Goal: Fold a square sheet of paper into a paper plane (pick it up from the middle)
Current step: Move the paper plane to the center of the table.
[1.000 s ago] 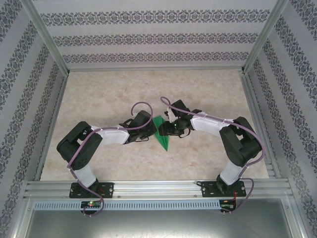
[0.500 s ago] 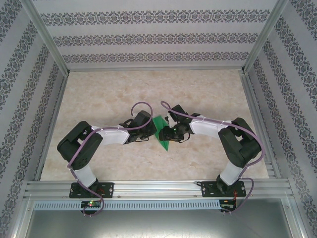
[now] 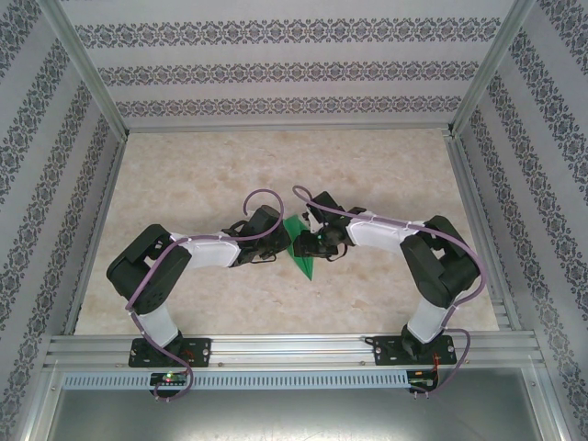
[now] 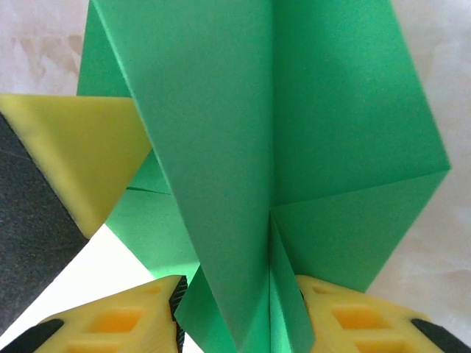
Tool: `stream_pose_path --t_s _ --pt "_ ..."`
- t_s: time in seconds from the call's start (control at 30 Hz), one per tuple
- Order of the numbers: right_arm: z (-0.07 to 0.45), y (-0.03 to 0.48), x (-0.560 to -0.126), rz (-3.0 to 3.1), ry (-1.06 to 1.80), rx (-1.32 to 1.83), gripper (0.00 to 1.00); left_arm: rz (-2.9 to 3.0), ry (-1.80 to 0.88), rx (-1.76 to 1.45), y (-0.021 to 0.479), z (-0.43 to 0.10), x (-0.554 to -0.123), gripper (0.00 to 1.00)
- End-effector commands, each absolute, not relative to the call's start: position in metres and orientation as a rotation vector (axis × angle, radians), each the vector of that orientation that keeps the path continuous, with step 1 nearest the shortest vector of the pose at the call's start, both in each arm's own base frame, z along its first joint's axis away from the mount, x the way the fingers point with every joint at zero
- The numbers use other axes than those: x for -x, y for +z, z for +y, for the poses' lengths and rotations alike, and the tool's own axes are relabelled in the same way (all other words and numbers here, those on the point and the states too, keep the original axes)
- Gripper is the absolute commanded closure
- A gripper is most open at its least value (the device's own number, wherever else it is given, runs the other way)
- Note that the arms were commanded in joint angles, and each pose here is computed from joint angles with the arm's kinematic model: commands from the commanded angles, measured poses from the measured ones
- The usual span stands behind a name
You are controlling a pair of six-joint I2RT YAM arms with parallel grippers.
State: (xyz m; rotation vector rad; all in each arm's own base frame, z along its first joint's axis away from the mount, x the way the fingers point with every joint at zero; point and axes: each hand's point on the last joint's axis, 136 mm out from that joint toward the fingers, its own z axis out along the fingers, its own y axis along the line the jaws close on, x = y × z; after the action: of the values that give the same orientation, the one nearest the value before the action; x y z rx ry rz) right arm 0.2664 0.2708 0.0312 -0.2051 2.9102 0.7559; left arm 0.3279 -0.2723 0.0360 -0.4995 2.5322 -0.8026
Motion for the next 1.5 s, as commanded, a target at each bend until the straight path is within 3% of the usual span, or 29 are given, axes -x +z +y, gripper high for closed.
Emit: stream_pose_path --t_s 0.0,0.1,0.23,0.33,0.43,0.6,0.83,1.17,1.47 --pt "0.269 0.028 -0.269 2.92 0.672 0.241 0.6 2.515 -0.833 0.513 0.042 -0.275 -0.335 0.88" --pt "0.266 0.027 -0.27 2.927 0.631 0.247 0.62 2.524 -0.814 0.515 0.043 -0.273 -0.334 0.85" --pt "0.261 0.026 -0.273 2.935 0.567 0.242 0.74 2.547 -0.756 0.537 0.046 -0.261 -0.333 0.76" --pt "0.257 0.028 -0.276 2.932 0.521 0.24 0.83 2.557 -0.676 0.562 0.053 -0.245 -0.331 0.65" --pt "0.25 0.033 -0.279 2.921 0.455 0.226 0.87 2.565 -0.569 0.607 0.059 -0.222 -0.328 0.47" --pt "0.236 0.037 -0.285 2.908 0.33 0.203 0.87 2.575 -0.371 0.667 0.065 -0.183 -0.318 0.21" --pt "0.233 0.02 -0.286 2.961 0.267 0.174 0.81 2.539 -0.224 0.698 0.075 -0.151 -0.309 0.02" --pt "0.232 0.007 -0.286 2.987 0.204 0.168 0.8 2.541 -0.179 0.714 0.074 -0.141 -0.304 0.0" --pt "0.237 0.012 -0.299 2.988 0.185 0.187 0.88 2.553 -0.161 0.728 0.072 -0.135 -0.3 0.0"
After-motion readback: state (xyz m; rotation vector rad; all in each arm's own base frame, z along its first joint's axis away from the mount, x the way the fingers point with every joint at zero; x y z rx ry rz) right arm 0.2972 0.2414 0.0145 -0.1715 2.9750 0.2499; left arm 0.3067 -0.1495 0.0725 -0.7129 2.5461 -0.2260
